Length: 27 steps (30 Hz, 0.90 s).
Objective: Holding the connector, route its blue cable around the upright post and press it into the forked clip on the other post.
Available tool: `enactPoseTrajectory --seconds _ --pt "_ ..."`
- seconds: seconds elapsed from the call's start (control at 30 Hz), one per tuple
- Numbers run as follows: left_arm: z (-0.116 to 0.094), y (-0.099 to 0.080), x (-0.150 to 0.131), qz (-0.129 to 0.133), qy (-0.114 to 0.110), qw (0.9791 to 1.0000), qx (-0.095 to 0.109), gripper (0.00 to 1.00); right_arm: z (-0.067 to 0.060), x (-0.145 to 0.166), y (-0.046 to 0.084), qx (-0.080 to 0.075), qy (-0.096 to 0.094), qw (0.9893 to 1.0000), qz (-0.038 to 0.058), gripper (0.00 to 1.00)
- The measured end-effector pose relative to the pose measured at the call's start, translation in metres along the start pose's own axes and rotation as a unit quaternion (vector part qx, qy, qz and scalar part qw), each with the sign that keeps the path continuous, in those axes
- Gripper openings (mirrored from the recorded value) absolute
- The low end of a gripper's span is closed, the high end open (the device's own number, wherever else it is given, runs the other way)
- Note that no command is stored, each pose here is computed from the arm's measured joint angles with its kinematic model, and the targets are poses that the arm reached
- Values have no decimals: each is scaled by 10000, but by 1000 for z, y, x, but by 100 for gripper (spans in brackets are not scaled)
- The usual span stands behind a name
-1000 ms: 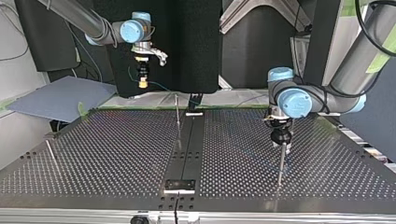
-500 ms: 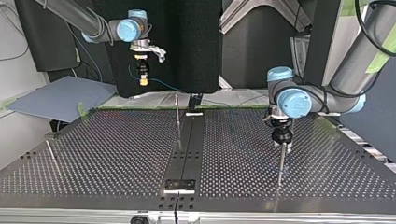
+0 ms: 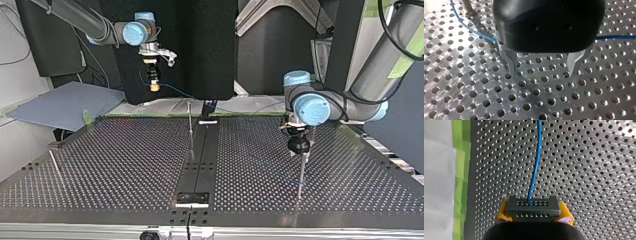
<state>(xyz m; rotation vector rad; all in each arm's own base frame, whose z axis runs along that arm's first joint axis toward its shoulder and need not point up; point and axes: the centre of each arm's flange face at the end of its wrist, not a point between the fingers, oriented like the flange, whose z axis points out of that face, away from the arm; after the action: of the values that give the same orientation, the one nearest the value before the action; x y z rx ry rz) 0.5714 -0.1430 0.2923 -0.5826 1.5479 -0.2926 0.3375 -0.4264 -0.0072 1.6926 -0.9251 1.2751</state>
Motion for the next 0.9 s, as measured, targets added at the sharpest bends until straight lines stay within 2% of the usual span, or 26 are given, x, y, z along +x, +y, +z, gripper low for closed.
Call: enactPoseTrajectory --seconds 0.23,0.37,0.57,0.7,0.9 --pt "0 -1 0 -179 -4 9998 2 100 6 3 1 27 263 9992 301 0" --pt "0 -1 0 -262 -2 9997 -6 100 8 6 1 15 403 9981 474 0" --pt "-1 2 -1 -501 -75 9986 -119 100 9 7 1 3 445 9962 743 0" --pt "0 3 -2 -654 -83 9977 -151 100 8 6 1 -9 423 9957 819 0" --pt "0 3 -1 -923 -72 9956 -122 100 7 5 0 -5 395 9959 808 0"
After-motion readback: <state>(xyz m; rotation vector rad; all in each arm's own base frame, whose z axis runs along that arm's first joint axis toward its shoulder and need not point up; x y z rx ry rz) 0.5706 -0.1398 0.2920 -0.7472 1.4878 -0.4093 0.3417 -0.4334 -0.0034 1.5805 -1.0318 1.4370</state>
